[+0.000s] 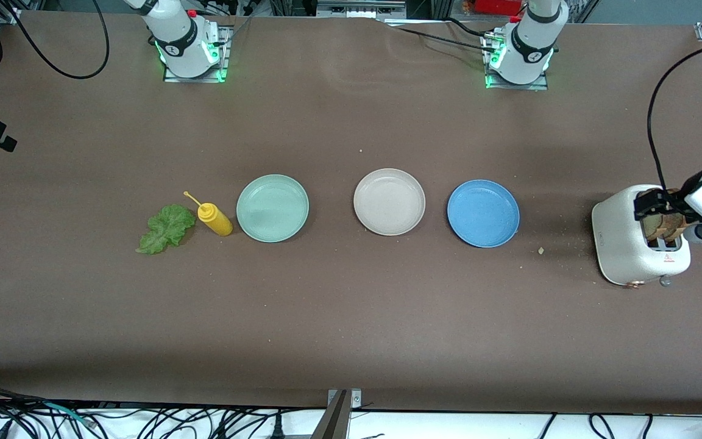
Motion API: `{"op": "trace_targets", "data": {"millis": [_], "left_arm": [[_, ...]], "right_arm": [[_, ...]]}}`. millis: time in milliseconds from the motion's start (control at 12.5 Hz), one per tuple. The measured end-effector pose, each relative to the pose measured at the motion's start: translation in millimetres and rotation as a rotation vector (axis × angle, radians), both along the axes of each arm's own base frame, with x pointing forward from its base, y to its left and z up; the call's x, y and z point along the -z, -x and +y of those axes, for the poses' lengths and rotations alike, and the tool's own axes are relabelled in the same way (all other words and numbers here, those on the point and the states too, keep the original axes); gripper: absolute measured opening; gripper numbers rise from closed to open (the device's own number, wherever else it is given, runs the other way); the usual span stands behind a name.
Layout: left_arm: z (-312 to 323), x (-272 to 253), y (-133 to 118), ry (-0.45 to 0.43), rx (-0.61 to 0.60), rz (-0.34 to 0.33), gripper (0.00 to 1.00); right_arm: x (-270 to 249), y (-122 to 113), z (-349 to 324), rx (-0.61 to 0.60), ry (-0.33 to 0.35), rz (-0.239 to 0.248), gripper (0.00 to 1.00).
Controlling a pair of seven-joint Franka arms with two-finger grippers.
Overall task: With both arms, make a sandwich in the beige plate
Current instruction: 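Lower the left gripper onto a toast slice in the toaster and grasp it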
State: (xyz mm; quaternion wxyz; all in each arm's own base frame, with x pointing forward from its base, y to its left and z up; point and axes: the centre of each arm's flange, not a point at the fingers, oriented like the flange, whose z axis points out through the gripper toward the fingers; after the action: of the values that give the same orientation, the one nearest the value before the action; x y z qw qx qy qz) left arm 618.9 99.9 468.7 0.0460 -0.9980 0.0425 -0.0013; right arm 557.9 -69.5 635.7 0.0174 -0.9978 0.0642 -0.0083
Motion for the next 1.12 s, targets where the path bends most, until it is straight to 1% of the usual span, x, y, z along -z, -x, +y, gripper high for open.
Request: {"op": "trace_targets", "data": {"millis": [239,558,797,957,1116], "left_arm": [[27.8,34.9,11.5,-0.003,0.005,-0.038,1.00],[36.4,66.7,38.4,-0.007,0.000,-0.075,1.00],[41.5,78.2,52.6,-0.008,-0.007,-0.082,1.00],[41.7,84.6,60.1,0.004,-0.018,-0.072,1.00],[45.4,90.4,65.8,0.011,-0.031,-0.062,0.97]], "right_arm": [[0.0,0.0,0.0,0.000,0.000,0.000,1.00],[0.1,0.0,0.0,0.000,0.000,0.000,1.00],[0.1,0.0,0.0,0.000,0.000,0.000,1.00],[0.0,0.0,0.0,0.000,0.000,0.000,1.00],[0.0,0.0,0.0,0.000,0.000,0.000,1.00]]}}
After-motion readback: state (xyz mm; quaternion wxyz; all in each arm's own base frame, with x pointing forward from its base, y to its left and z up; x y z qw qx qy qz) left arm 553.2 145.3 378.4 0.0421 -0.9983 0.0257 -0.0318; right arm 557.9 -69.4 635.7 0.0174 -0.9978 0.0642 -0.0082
